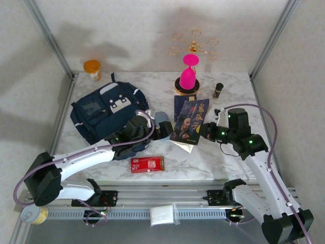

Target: Pack the student bag

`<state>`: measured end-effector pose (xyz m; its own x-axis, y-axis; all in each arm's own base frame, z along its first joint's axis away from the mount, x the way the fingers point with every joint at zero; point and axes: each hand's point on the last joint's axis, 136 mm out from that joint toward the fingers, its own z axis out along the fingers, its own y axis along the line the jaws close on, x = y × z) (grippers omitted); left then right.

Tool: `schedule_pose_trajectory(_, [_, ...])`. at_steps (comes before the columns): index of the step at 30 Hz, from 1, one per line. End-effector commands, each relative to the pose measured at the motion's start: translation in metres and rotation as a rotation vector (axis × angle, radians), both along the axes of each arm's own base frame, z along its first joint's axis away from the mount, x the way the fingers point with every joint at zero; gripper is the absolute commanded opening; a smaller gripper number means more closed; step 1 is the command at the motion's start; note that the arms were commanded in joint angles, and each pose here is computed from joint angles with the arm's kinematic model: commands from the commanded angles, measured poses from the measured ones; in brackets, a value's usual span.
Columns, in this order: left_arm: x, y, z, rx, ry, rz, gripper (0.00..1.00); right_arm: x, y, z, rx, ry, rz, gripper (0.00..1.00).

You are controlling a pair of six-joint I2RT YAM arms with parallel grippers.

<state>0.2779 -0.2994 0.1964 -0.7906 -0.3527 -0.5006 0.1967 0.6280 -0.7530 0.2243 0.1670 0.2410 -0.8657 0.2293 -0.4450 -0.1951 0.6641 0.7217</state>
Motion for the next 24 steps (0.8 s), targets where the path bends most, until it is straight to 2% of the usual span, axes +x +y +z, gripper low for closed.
schedule_pose_trajectory(1, [-0.002,0.003,0.015,-0.085,-0.028,-0.066,0.97,-0.003,0.023,0.053,0.130,-0.164,0.152,0.00])
schedule_pose_trajectory(4, [-0.002,0.003,0.028,-0.153,-0.072,-0.104,0.98,-0.004,0.029,0.065,0.172,-0.194,0.192,0.00])
schedule_pose_trajectory(9, [-0.010,-0.020,0.055,-0.314,-0.134,-0.233,0.99,-0.006,0.043,0.074,0.272,-0.208,0.283,0.00])
schedule_pose_trajectory(11, [-0.011,-0.025,0.062,-0.363,-0.147,-0.255,0.93,-0.004,0.045,0.071,0.272,-0.207,0.292,0.00])
schedule_pose_trajectory(16, [-0.011,-0.026,0.072,-0.395,-0.170,-0.265,0.76,0.001,0.046,0.050,0.242,-0.170,0.296,0.00])
schedule_pose_trajectory(19, [-0.013,-0.024,0.074,-0.406,-0.170,-0.260,0.60,0.007,0.042,0.033,0.193,-0.142,0.272,0.00])
schedule_pose_trajectory(24, [-0.014,-0.023,0.077,-0.432,-0.169,-0.257,0.39,0.012,0.042,0.025,0.175,-0.123,0.266,0.00])
